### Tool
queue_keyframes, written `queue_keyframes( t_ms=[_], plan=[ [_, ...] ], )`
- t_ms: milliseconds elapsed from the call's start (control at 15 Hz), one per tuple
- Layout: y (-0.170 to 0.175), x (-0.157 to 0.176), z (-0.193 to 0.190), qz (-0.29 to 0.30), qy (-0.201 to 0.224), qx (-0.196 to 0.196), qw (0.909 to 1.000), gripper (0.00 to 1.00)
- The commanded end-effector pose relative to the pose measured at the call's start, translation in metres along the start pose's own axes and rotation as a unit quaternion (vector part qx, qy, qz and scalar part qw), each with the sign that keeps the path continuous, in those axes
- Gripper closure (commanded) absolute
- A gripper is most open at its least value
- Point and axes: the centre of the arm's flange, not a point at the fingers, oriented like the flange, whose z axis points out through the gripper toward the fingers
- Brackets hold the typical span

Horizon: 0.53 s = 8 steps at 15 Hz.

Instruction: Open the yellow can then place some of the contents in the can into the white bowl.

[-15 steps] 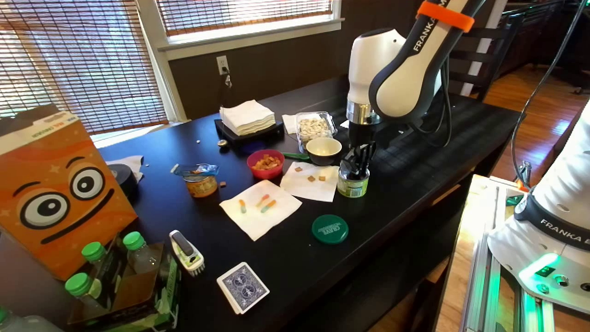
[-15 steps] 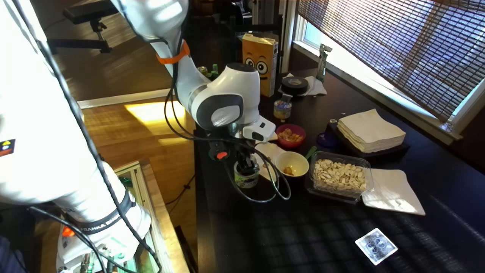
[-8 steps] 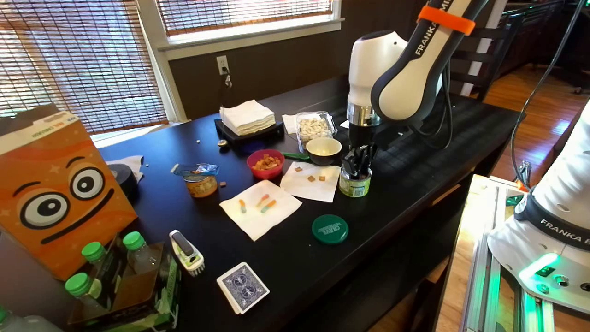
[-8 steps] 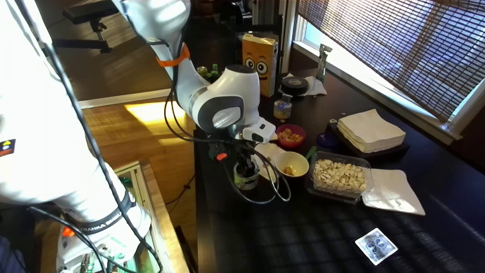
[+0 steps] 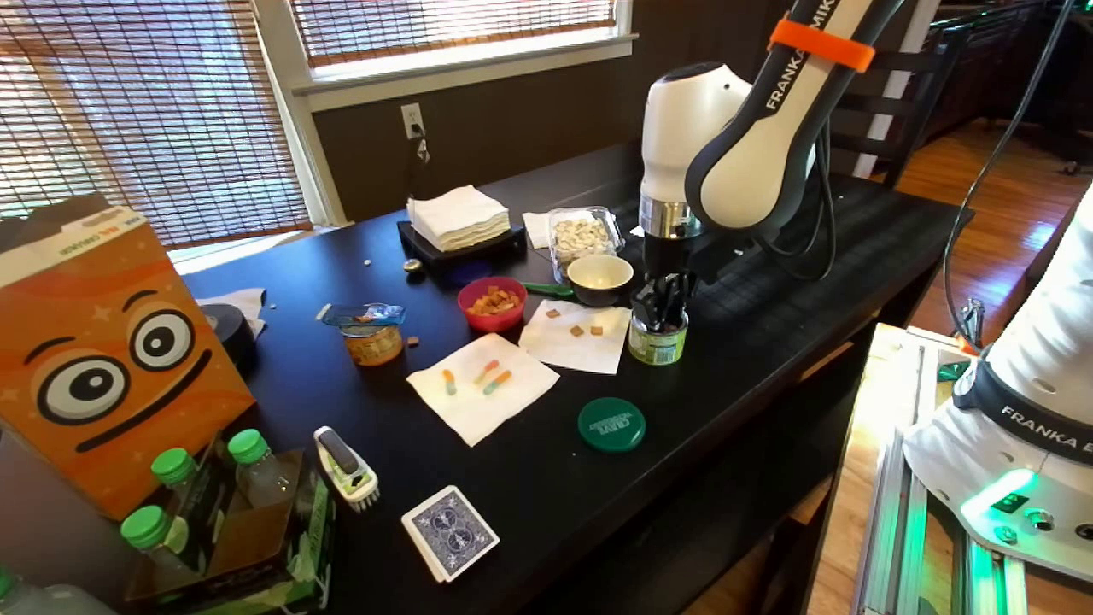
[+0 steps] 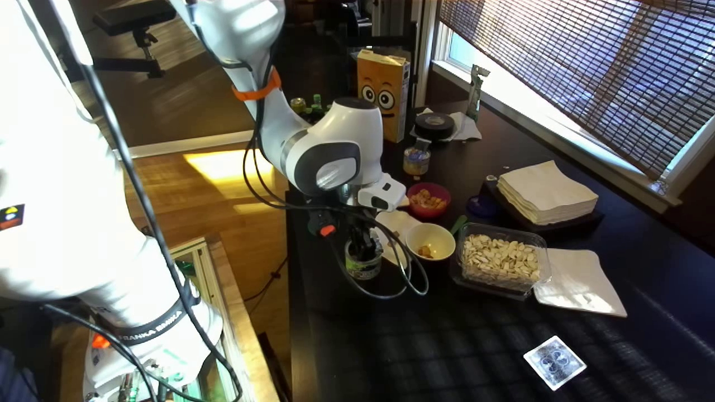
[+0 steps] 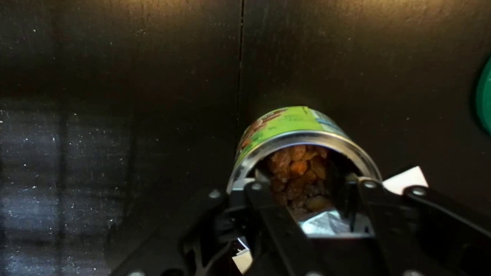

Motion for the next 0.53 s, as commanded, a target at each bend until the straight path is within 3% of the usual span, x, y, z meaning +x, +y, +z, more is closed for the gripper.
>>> queue_keyframes(
  t_ms=[0, 200, 333, 467],
  plan=[
    [-0.0068, 0.0060, 0.0094, -0.002, 0.002, -0.008, 1.0000, 0.53],
    [-0.0094, 0.0076, 0.0113, -0.005, 0.000, -0.008, 1.0000, 0.52],
    [-0.0107, 0.0086, 0.0121, -0.006, -0.001, -0.009, 0.9999, 0.56],
    [-0.0115, 0.0091, 0.0125, -0.007, -0.002, -0.009, 0.9999, 0.78]
  ],
)
